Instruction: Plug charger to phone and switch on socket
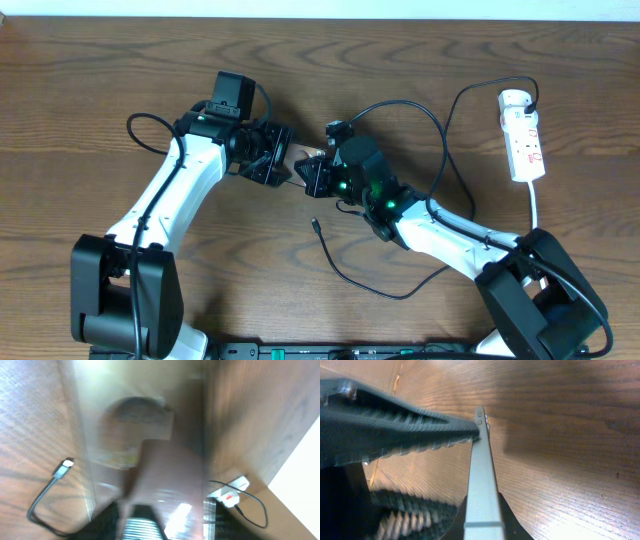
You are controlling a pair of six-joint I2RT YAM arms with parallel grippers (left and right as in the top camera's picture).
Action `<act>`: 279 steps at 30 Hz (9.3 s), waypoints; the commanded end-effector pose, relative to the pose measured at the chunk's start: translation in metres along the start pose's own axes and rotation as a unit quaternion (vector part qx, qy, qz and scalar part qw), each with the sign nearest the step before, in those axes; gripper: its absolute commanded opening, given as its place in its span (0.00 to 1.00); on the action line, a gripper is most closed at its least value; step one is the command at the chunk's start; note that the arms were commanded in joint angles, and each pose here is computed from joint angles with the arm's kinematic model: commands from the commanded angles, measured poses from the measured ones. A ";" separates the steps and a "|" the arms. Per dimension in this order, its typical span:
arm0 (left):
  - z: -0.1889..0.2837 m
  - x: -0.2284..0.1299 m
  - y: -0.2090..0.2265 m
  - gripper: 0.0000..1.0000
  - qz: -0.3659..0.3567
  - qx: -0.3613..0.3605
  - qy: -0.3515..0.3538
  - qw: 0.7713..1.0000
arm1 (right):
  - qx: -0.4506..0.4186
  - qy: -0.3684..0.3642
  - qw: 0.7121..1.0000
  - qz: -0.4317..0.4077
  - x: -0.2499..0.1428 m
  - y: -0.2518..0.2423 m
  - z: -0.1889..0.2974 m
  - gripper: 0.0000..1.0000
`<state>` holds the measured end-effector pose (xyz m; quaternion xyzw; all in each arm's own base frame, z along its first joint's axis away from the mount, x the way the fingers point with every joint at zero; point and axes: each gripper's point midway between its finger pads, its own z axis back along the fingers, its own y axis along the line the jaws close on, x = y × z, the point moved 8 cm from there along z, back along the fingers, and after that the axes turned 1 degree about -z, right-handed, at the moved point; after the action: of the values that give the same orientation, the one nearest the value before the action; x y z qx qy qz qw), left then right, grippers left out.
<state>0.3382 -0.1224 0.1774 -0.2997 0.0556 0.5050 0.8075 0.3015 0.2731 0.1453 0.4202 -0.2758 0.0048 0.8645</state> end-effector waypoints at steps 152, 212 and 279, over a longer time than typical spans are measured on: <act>0.059 -0.023 -0.114 0.07 -0.316 -0.355 0.010 0.880 | 0.266 -0.079 0.884 -0.377 0.101 0.054 0.072 0.08; 0.112 0.033 -0.081 0.07 -0.331 -0.373 0.137 0.856 | -0.158 0.000 0.986 0.053 0.086 -0.052 0.079 0.99; 0.142 0.072 -0.067 0.07 -0.320 -0.396 0.104 0.854 | -0.286 0.321 0.900 0.078 -0.075 -0.033 -0.024 0.10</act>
<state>0.4013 -0.0097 0.2832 -0.6418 -0.1558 0.1843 0.7279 0.2557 0.2848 0.0787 0.1122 -0.0148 0.1270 0.9854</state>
